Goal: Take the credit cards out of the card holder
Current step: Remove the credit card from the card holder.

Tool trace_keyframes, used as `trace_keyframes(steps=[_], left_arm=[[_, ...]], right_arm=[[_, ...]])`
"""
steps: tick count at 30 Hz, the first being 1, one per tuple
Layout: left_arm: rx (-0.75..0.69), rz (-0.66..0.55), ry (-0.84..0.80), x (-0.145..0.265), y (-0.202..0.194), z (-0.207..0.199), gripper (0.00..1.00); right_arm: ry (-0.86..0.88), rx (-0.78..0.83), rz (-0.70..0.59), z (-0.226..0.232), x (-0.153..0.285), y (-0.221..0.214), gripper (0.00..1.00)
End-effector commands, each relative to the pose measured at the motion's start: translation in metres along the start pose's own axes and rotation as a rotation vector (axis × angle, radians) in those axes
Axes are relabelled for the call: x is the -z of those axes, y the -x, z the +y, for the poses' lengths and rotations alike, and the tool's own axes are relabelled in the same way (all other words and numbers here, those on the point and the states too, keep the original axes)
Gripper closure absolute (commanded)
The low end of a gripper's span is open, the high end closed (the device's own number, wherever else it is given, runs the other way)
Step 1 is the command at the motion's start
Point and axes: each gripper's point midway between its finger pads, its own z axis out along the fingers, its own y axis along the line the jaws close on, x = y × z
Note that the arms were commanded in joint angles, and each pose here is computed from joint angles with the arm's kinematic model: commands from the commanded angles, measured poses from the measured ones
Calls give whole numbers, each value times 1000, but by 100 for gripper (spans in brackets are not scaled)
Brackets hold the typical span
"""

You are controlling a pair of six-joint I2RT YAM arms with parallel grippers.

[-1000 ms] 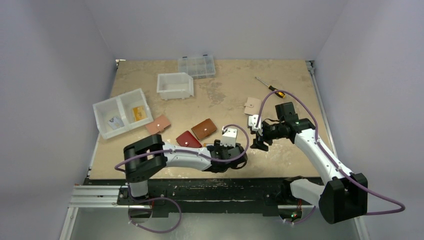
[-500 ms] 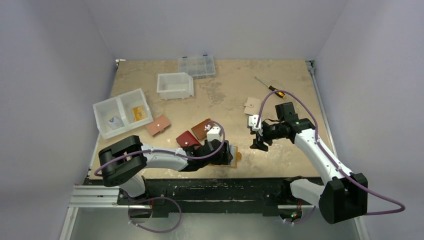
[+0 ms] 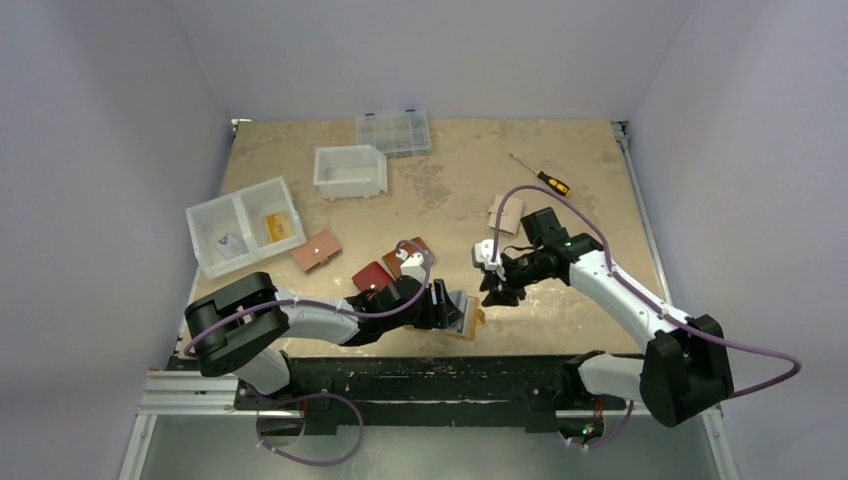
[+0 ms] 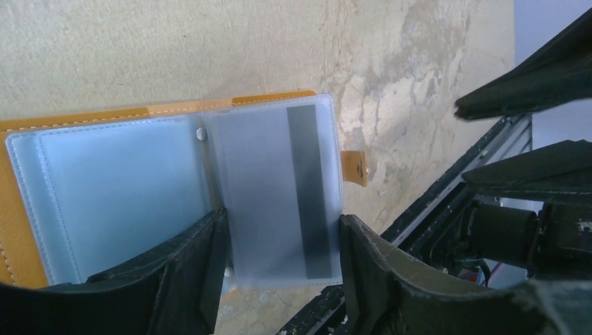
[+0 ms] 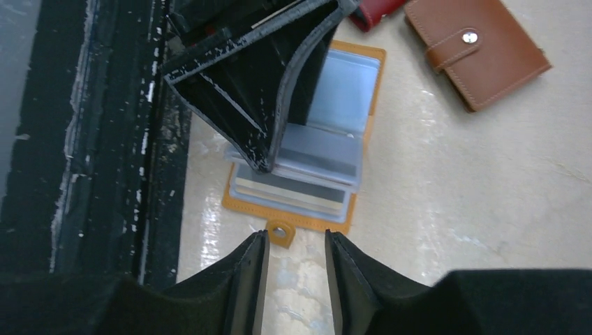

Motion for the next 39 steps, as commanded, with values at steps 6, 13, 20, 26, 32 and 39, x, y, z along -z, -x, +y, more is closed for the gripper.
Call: trace_keyframes(steps=[6,13,20,26,32,39], left_arm=[[40,14,-114,3,-2,-11,57],[70,8,-117,4,0,-2,58],[82,31,-150,3,-5,-6,58],[93,35,-164,2,-7,-7,58],[99,40,-164,1,-8,-6,58],[105,41,-167,0,-8,-5,58]], right_arm=[[57,75,7,1,-32,35,79],[-23,195,2,-12,-40,45,84],[-82,281,57,-14,-49,25,100],[-96,305,94,-16,-48,18,100],[-99,309,120,-18,-47,12,100],[-69,316,135,-13,-47,9,100]])
